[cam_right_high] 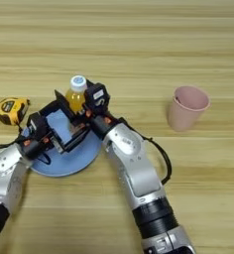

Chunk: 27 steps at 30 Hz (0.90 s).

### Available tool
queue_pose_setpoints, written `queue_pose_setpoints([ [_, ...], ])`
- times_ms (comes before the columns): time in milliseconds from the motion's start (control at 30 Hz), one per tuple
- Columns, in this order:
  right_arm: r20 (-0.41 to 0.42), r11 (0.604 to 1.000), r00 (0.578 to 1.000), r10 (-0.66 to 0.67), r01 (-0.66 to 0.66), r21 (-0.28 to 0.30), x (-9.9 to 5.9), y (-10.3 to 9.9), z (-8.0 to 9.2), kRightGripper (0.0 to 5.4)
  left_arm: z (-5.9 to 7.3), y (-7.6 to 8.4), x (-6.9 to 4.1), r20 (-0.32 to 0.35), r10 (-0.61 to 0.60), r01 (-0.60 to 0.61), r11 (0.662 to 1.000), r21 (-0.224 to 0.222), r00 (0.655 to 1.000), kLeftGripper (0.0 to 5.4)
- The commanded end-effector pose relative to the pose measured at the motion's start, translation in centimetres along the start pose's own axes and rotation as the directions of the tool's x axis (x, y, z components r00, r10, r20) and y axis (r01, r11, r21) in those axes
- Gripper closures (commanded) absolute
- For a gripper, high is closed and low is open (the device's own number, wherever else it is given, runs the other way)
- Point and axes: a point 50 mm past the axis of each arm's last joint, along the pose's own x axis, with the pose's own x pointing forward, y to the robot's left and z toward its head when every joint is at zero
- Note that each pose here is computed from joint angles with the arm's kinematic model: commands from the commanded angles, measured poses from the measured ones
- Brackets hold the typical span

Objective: Move the objects on the table

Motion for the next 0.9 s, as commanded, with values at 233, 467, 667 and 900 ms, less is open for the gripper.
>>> queue_pose_setpoints([
  [233, -0.007, 0.997, 0.998, 0.070, -0.069, 0.026, 0.1, 2.1, -0.6, 1.91, 0.2, 0.3, 0.4, 0.010, 0.026, -0.026, 1.000, -0.009, 1.000, 0.00],
  [467, 0.001, 0.996, 0.997, 0.079, -0.079, 0.030, 0.2, 2.4, -0.4, 1.91, -0.6, 0.8, 0.3, -0.063, 0.056, -0.055, 0.998, 0.020, 0.996, 0.32],
  [667, -0.002, 0.996, 0.997, 0.079, -0.079, 0.030, 0.2, 2.4, -0.5, 1.91, -1.2, 1.2, 0.2, -0.106, 0.082, -0.078, 0.996, 0.044, 0.991, 0.89],
  [900, -0.007, 0.997, 0.997, 0.073, -0.073, 0.029, 0.3, 2.3, -0.7, 1.91, -1.2, 1.4, 0.1, -0.103, 0.084, -0.079, 0.996, 0.049, 0.991, 1.51],
])
